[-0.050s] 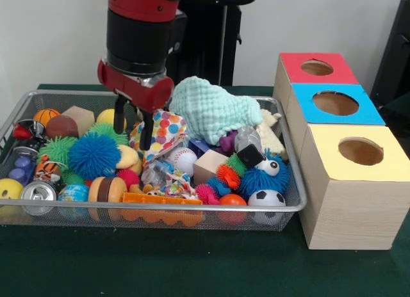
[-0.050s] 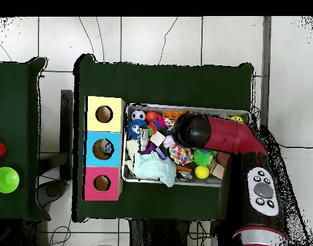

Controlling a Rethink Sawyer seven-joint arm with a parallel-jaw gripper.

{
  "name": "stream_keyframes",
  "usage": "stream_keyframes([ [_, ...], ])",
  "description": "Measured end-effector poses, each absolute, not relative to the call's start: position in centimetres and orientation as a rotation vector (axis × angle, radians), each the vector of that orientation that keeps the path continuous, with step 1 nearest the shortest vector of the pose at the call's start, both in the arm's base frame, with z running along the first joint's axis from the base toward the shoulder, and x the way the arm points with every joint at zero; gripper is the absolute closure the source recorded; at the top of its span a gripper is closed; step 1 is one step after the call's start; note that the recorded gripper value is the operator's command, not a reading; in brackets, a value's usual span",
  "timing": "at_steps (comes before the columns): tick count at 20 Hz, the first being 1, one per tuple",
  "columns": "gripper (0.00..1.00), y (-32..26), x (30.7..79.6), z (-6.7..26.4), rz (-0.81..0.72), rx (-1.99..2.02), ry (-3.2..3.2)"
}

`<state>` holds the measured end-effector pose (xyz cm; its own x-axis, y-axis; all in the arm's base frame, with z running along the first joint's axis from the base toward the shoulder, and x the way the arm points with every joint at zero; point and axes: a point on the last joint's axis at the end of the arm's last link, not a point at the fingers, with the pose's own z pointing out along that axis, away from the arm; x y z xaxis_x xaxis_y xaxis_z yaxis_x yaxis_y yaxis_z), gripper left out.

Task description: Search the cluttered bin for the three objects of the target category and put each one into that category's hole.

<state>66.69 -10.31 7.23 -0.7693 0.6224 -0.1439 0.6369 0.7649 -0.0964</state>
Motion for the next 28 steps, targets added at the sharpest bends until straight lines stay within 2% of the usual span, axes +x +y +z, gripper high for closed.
stream_keyframes([
  [13, 0.00, -7.9, 66.1, 2.5, -0.183, 1.013, 2.888],
  [28, 0.00, -8.8, 65.4, -0.1, -0.176, 1.051, 2.903],
])
